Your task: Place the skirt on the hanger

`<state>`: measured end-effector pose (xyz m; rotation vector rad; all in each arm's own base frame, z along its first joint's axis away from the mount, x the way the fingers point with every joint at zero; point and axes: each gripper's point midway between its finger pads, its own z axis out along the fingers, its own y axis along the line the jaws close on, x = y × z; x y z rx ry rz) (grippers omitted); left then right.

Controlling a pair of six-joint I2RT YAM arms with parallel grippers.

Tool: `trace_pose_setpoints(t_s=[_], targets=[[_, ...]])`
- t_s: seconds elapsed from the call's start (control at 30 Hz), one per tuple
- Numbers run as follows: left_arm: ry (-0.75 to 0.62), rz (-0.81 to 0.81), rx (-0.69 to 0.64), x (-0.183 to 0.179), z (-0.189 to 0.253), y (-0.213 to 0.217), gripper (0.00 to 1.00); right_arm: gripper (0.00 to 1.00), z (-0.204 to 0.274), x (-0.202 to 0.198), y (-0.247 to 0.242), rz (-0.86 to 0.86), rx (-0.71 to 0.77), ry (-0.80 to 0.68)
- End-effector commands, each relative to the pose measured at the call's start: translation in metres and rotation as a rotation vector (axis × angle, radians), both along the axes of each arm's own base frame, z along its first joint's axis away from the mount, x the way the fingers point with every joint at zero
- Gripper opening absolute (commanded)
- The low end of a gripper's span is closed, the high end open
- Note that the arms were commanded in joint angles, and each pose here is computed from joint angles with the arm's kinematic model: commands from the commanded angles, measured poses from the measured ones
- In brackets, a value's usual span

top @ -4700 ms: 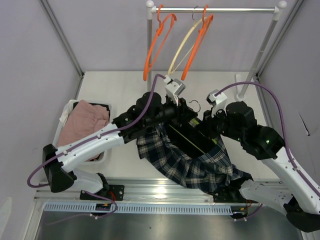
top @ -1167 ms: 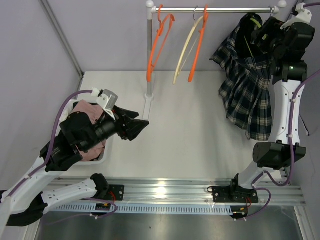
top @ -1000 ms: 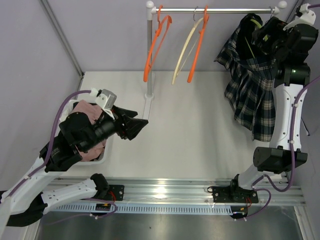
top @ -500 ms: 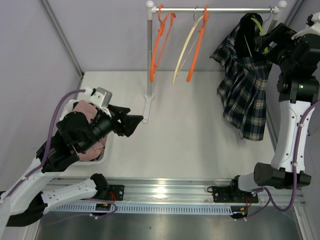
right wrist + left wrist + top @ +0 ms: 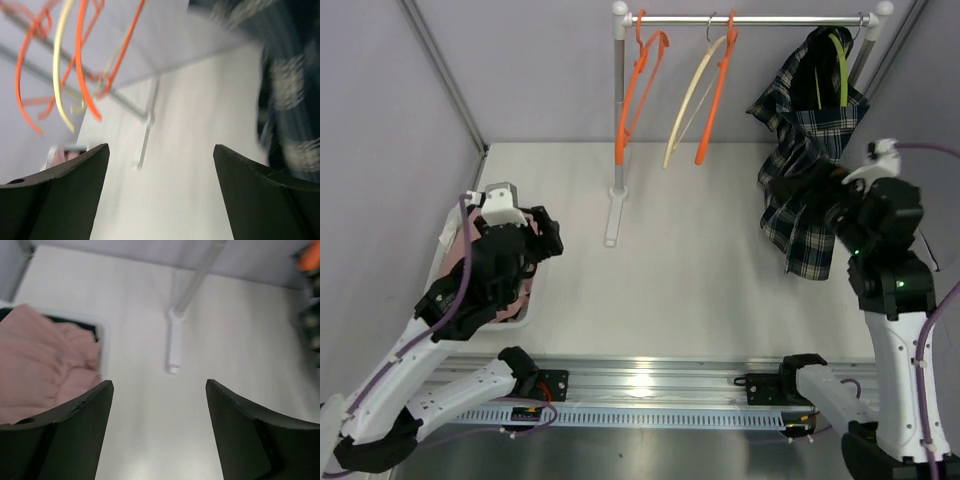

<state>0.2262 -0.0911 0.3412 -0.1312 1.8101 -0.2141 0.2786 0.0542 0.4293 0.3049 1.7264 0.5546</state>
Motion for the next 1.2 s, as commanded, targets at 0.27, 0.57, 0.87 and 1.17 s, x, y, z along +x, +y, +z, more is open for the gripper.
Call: trace_pose_setpoints(t_s=[0.27, 0.57, 0.87, 1.17], targets=[[0.26, 0.38, 0.071, 0.034, -0.131, 0.074, 0.74, 0.75, -0.105, -0.063, 0.096, 0.19, -0.081, 0.175], [0.304, 0.548, 0.185, 0.043, -0.159, 0.099, 0.75, 0.7, -0.132, -0.077, 0.119, 0.281, -0.05, 0.215], [0.397, 0.62, 0.261, 0.046, -0.188, 0.114, 0.75, 0.7, -0.147, -0.081, 0.121, 0.287, -0.027, 0.228], [0.429, 0.739, 0.298, 0.04, -0.196, 0.137, 0.69, 0.7, -0.163, -0.083, 0.125, 0.297, -0.011, 0.249]])
